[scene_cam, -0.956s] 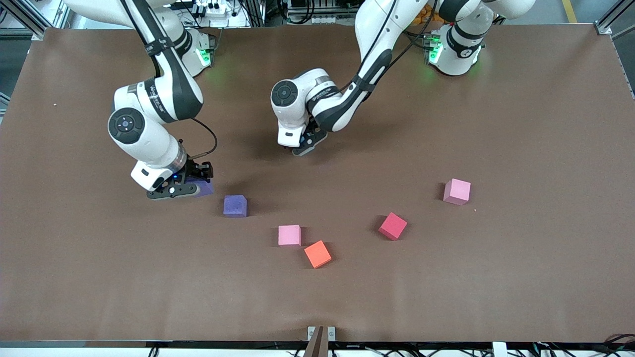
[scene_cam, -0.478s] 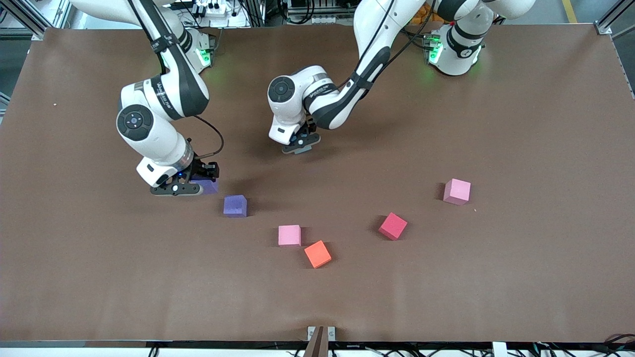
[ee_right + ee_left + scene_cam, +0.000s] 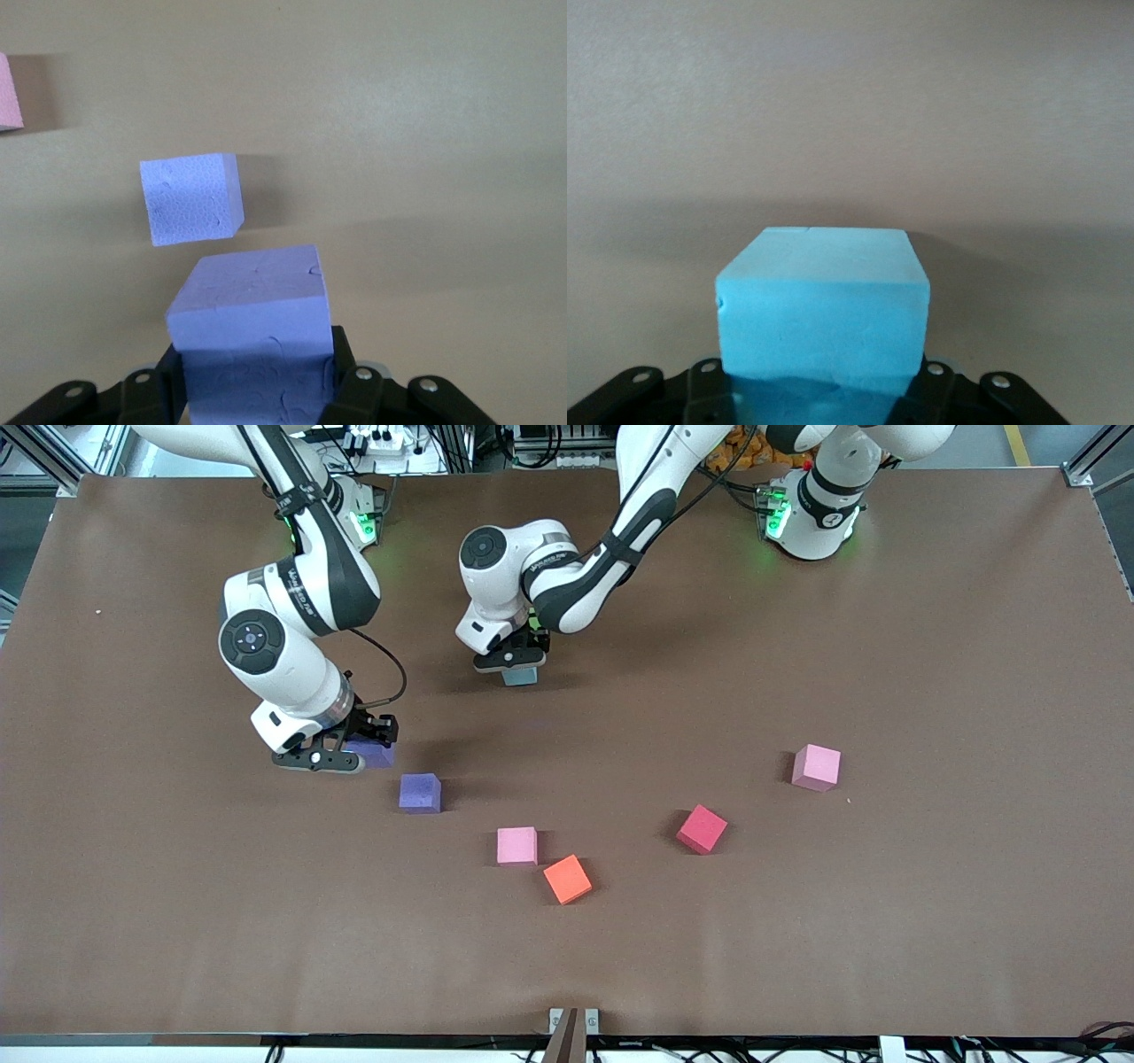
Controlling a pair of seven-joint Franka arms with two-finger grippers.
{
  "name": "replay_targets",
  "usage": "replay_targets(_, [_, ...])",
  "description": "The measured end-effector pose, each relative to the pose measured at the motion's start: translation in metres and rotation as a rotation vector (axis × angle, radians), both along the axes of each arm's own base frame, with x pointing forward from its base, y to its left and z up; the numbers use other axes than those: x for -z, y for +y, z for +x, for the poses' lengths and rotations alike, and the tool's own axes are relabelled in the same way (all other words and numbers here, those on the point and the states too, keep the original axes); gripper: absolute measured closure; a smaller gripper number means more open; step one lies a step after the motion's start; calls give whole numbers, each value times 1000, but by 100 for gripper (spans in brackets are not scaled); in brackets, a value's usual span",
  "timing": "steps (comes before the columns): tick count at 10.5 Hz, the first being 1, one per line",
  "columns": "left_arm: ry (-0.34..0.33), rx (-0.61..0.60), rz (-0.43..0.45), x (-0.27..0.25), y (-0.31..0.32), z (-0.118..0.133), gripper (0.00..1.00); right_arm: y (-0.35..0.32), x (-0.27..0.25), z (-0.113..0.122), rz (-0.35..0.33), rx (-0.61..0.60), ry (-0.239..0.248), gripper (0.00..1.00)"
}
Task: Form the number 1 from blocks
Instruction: 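Place the cyan cube against the green cube with the left gripper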
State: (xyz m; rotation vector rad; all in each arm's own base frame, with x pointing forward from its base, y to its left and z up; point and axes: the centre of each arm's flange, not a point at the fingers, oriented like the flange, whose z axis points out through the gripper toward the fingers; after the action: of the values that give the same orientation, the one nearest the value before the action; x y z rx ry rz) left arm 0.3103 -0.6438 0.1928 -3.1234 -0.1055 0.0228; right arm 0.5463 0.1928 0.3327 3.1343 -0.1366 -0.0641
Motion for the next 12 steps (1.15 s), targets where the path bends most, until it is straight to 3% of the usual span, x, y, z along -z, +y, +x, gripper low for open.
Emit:
replay_targets(5, [32,106,1,10,8,1,37,6,0,-2,0,-7,1,36])
replay_targets(9, [41,118,3,13,11,-1,37,19,0,-7,-1,-32,3,36])
replay_targets(12, [85,118,-2,13,13,-3,37,20,0,-8,-1,-34,3,36])
